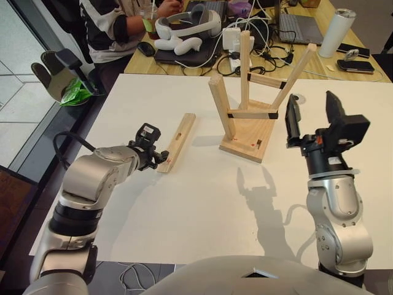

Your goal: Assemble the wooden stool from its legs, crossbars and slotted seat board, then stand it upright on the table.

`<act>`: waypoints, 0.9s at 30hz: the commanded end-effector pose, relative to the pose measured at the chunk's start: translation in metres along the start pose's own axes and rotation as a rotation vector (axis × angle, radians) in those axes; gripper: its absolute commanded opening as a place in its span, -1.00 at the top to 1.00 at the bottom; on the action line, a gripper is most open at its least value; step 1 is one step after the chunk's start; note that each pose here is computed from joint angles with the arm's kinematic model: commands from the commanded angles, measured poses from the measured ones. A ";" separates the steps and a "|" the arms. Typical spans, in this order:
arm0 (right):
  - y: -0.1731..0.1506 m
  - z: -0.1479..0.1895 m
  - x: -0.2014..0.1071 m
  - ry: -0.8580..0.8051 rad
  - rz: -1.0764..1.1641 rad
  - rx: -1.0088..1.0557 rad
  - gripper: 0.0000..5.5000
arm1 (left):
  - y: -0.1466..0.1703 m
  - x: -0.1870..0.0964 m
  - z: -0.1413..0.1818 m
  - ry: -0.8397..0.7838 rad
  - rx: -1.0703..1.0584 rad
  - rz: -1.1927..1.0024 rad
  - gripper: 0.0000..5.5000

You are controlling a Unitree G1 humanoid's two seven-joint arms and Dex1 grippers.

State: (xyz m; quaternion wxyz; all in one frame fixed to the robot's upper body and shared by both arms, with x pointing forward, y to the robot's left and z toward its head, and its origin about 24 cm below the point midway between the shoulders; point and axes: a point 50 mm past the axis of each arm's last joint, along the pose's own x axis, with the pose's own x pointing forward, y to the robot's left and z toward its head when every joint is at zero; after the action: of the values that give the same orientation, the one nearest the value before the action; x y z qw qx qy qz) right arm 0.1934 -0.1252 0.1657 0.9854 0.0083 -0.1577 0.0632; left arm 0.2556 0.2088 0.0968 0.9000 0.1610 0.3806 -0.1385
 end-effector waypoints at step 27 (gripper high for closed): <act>0.035 -0.006 0.005 -0.019 0.083 0.095 -0.48 | -0.004 0.041 -0.012 0.105 -0.105 -0.046 -0.29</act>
State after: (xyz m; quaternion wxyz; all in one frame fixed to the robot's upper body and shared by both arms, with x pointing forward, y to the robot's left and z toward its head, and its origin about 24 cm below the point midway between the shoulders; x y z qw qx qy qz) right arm 0.1946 -0.0902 0.1604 0.9791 0.0465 -0.1619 0.1139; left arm 0.2746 0.1986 0.0579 0.8822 0.0996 0.4391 -0.1376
